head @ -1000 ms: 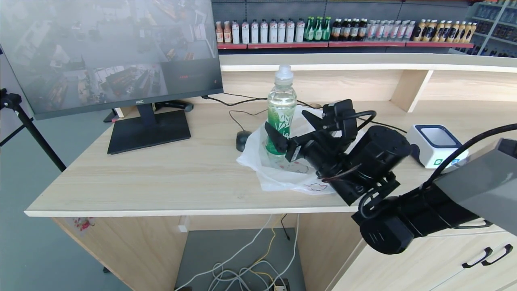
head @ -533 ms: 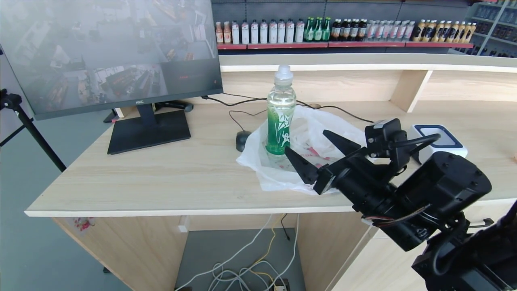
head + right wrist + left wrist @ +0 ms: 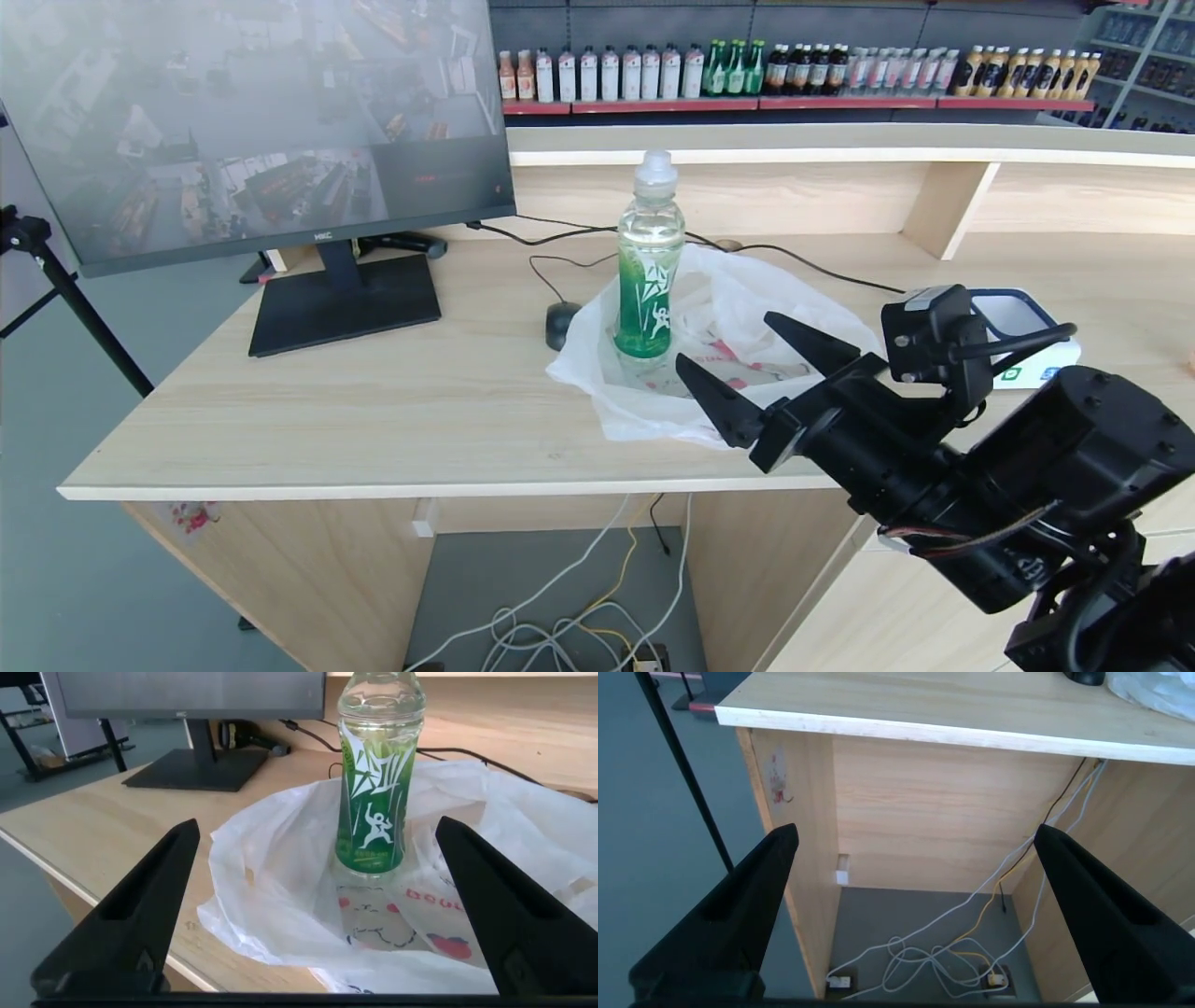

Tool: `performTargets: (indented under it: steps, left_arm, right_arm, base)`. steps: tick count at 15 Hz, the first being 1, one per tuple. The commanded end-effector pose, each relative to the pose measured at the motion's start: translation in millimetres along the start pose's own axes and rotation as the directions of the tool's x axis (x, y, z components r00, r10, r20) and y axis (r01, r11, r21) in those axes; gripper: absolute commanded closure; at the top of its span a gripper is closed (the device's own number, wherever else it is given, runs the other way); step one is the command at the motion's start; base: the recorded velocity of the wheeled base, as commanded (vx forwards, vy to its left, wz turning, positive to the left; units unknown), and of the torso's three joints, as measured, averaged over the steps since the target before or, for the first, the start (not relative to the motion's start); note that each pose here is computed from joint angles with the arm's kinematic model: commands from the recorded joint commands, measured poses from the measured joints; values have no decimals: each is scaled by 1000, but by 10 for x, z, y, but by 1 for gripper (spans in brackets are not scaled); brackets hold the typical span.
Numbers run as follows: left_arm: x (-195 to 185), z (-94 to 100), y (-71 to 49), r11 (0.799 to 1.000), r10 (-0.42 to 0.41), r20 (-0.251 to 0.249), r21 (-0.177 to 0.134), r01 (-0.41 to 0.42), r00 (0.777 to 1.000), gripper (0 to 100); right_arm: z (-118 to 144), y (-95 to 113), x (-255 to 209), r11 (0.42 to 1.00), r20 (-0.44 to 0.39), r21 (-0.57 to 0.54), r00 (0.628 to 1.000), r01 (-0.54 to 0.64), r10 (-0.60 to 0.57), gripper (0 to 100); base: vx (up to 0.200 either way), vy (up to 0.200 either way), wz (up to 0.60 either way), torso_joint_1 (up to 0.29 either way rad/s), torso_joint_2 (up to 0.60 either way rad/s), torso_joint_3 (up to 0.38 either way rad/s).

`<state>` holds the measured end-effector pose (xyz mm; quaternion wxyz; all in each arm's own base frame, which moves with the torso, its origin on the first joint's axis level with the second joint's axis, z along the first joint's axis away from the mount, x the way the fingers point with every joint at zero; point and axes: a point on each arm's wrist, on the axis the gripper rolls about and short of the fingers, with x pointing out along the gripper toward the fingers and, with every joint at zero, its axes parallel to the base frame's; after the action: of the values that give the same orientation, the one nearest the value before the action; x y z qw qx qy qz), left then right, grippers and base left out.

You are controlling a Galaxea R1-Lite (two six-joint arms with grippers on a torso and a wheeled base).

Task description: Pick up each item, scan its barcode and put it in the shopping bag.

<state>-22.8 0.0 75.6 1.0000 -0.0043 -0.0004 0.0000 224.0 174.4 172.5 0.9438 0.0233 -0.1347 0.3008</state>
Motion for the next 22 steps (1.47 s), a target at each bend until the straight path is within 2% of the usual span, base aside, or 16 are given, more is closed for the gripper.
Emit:
performTargets:
  steps: [1,10,17,22]
  left_arm:
    - [0,0,0,1000,0,1,1,0,1000,0]
    - [0,-1,0,1000,0,-1,1,0,1000,0]
    - [0,-1,0,1000,2,-1,-2,-2,1000,0]
    - [1,1,0,1000,2,-1,-5,-2,1000,0]
  right_arm:
    - [50,-2,-47,1000,10,0,1000,0,0,0]
    - [11,11,13,1000,7,1,1000,-3,3,0]
    - [-66,22,61,1000,-11,2,1000,-5,5,0]
    - [-185,3,15,1000,-63,1,998,3,-3,0]
  base:
    - [0,0,0,0,0,0]
    - [0,0,0,0,0,0]
    - [0,-200,0,0,3,6]
    - [0,-200,0,4,3,3]
